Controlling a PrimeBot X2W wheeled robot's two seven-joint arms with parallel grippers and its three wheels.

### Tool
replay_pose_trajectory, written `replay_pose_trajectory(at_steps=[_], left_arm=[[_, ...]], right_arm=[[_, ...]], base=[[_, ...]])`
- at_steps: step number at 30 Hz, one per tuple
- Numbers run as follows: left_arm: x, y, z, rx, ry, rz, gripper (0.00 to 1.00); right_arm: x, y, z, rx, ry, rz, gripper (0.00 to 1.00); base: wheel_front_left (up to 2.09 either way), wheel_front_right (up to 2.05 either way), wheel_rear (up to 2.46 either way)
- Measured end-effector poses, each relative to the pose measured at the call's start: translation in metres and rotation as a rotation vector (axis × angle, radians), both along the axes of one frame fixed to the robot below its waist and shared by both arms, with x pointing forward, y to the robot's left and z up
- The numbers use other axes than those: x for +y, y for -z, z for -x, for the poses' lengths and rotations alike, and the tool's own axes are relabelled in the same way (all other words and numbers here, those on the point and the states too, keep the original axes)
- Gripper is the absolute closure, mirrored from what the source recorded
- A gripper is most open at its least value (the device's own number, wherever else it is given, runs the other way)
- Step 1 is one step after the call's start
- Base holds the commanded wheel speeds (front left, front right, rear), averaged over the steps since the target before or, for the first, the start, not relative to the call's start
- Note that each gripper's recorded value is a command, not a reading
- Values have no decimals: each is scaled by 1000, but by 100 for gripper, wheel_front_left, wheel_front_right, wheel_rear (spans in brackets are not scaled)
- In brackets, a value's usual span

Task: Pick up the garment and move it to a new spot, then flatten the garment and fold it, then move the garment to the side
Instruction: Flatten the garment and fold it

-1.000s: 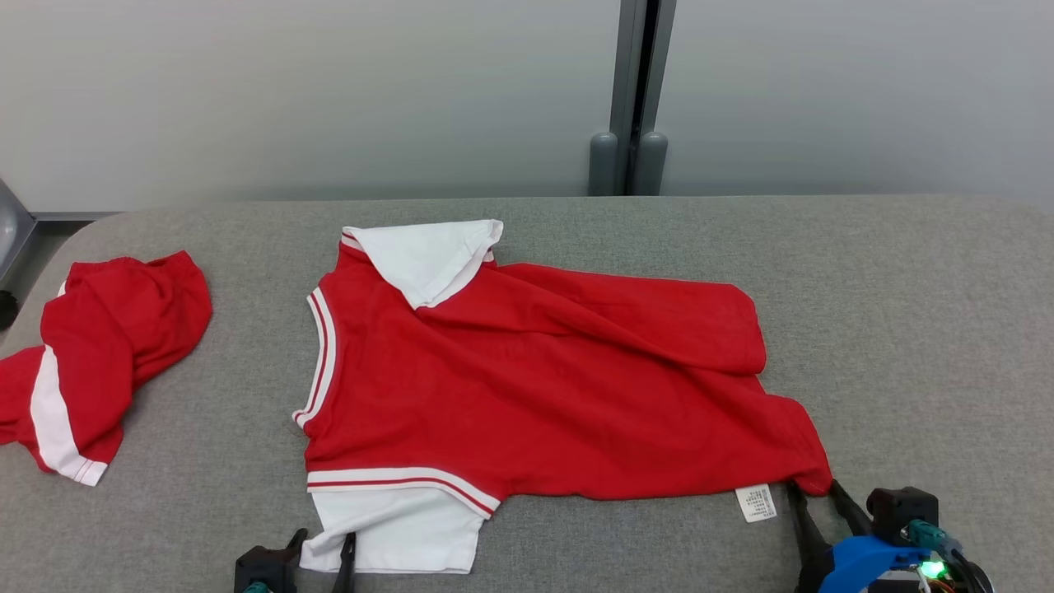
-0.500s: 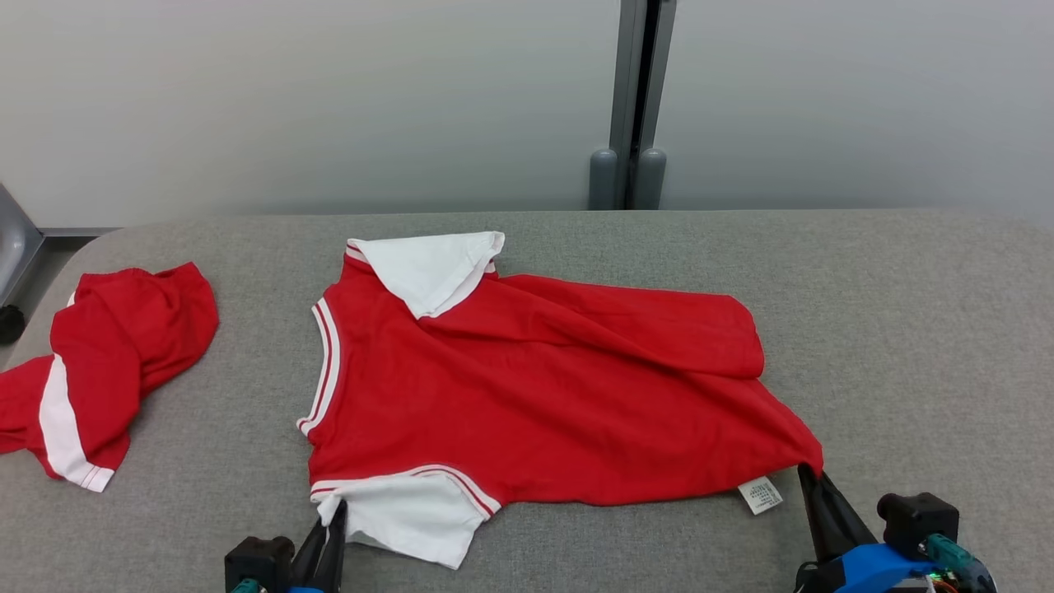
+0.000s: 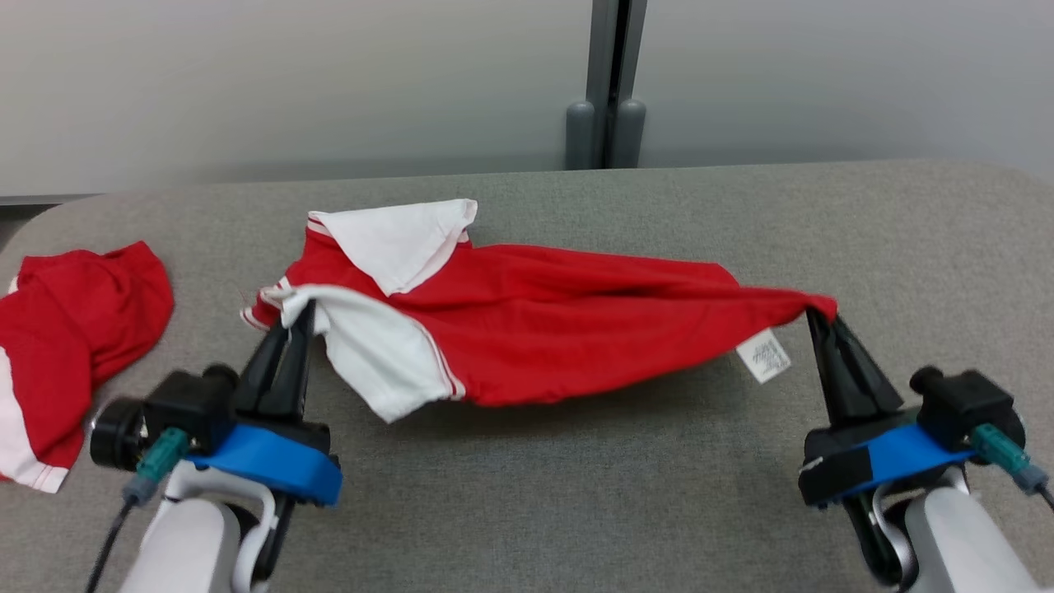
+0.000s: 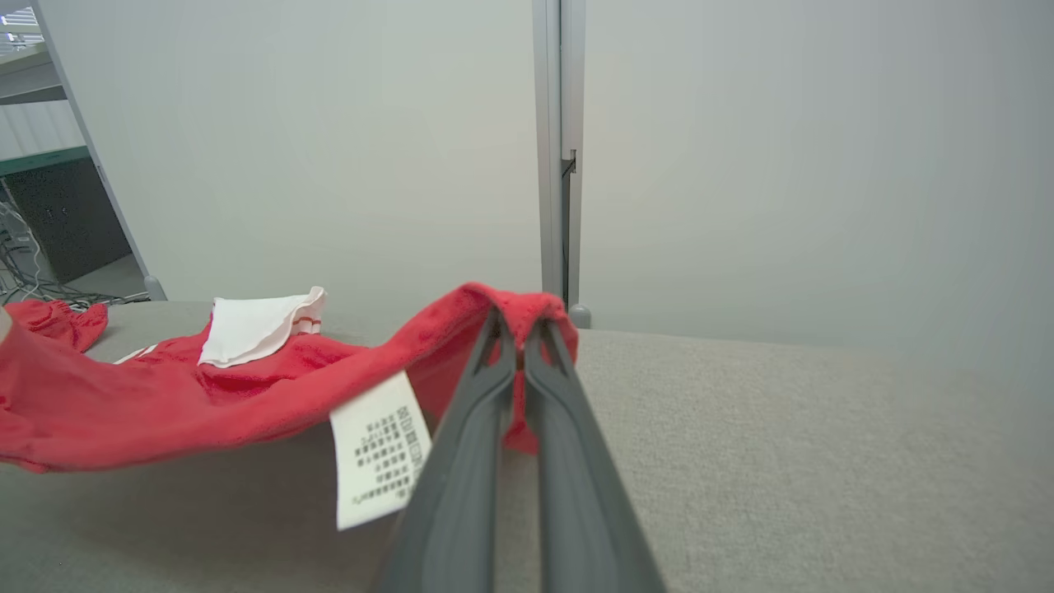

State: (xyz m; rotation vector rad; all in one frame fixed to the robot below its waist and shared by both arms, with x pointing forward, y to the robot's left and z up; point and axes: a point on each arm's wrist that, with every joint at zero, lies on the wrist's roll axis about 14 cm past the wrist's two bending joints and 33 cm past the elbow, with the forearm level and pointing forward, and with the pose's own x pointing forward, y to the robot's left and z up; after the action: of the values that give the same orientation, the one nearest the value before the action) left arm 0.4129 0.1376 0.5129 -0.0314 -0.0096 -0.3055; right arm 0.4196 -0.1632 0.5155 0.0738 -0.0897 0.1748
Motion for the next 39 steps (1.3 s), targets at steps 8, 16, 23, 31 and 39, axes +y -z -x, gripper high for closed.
replay_pose_trajectory(at_steps=[8,16,23,31,39], left_arm=[[-24,-66,-101,-167,90,-59,100],[-40,-96,-202,-227,129,-88,100],[-36,-155,-249,-330,100,-96,100],[-49,-238,-259,-477,98,-46,100],[-61,-207,-279,-436,127,-15,100]], right_arm=[[-21,-48,-83,-127,17,50,100],[-33,-68,-178,-142,30,33,100],[-42,-129,-227,-199,59,-21,100],[-54,-216,-235,-323,96,-67,100],[-46,-186,-254,-264,76,-32,100]], base=[[0,0,0],[0,0,0],[0,0,0],[0,0,0],[0,0,0]])
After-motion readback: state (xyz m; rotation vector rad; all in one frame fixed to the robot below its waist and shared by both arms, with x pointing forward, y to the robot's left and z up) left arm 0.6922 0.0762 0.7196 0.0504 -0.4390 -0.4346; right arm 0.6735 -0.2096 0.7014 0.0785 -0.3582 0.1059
